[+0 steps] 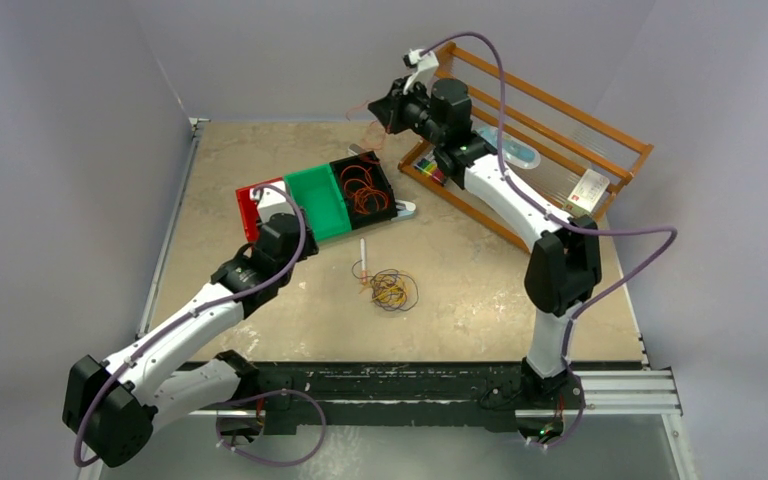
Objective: Untangle the cables
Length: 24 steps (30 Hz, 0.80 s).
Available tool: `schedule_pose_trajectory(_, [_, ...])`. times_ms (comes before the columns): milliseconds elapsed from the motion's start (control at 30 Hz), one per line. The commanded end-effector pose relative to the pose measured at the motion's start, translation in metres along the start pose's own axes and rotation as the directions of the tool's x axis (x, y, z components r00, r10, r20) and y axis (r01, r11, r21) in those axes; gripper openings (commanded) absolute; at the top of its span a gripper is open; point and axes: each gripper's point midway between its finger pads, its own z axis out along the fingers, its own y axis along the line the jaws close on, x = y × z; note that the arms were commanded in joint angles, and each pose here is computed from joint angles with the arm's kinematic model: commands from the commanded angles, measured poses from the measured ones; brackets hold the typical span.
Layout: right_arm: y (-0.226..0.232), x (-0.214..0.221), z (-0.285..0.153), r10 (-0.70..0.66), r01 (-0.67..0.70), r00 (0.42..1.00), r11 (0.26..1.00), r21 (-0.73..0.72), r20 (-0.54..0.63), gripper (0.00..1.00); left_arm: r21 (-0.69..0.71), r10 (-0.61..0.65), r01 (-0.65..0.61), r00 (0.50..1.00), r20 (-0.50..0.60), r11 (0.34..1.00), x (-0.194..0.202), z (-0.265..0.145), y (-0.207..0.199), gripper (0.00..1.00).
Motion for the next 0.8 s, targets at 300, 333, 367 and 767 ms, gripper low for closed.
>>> schedule_pose_trajectory(300, [-0.013, 0.037, 0.042, 0.036, -0.037, 0.999, 0.999, -0.008, -0.010, 0.00, -0.073, -0.029, 0.033, 0.998, 0.052, 0.997, -0.017, -0.006, 0.013, 0.46])
schedule_pose_trajectory(333, [-0.016, 0.046, 0.045, 0.041, -0.041, 0.999, 0.999, -0.005, -0.025, 0.00, -0.073, -0.029, 0.032, 0.998, 0.051, 0.997, -0.017, -0.006, 0.013, 0.46])
schedule_pose_trajectory(367, [-0.018, 0.053, 0.047, 0.046, -0.046, 0.998, 0.999, -0.004, -0.038, 0.00, -0.073, -0.029, 0.033, 0.998, 0.050, 0.997, -0.016, -0.006, 0.013, 0.46])
schedule_pose_trajectory(767, [-0.035, 0.146, 0.059, 0.064, -0.052, 0.975, 0.997, 0.062, -0.215, 0.00, -0.073, -0.025, 0.027, 0.999, 0.025, 0.997, -0.007, 0.000, 0.012, 0.46])
